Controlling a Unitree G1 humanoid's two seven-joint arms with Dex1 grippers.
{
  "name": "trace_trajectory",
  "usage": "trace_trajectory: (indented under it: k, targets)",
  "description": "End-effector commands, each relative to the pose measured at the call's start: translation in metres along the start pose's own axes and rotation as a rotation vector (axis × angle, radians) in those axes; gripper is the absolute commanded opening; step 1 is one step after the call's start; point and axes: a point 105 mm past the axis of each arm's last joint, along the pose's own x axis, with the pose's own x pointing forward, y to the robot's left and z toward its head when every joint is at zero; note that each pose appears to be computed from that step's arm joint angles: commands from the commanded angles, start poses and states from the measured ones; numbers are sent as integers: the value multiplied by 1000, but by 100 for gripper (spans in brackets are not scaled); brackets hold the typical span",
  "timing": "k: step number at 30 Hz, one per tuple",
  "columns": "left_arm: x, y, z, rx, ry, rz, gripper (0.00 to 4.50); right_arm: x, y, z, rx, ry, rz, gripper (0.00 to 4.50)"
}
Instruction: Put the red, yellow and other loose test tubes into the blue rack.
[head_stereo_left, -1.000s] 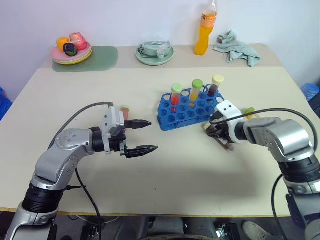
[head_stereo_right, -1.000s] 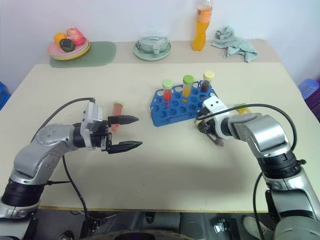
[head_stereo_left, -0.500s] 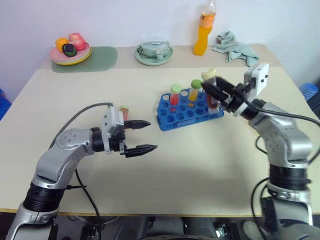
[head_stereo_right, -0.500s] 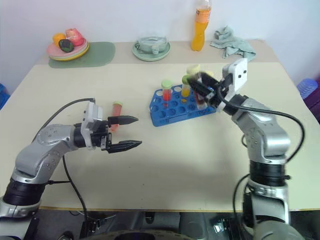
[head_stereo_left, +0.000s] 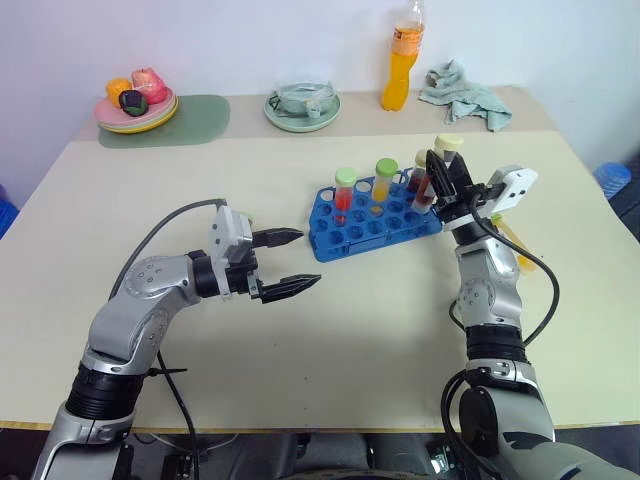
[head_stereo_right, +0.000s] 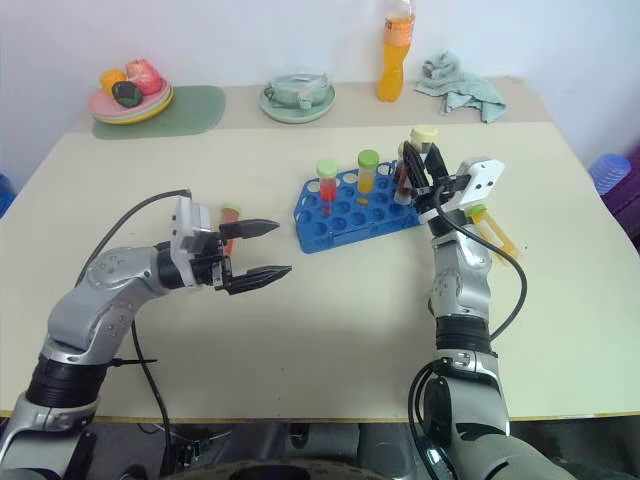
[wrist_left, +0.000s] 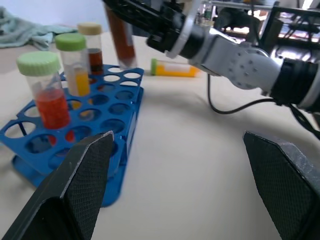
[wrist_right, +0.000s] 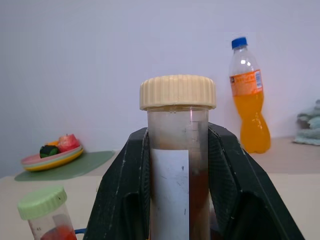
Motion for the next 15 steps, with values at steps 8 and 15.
trace_trajectory:
  k: [8, 15]
  targets:
    - [-2, -1, 8, 63, 1, -2, 426, -14, -11, -12, -19, 4, -6, 121]
    - [-3, 0, 9, 77, 12, -8, 426, -14, -21, -26, -19, 36, -42, 121]
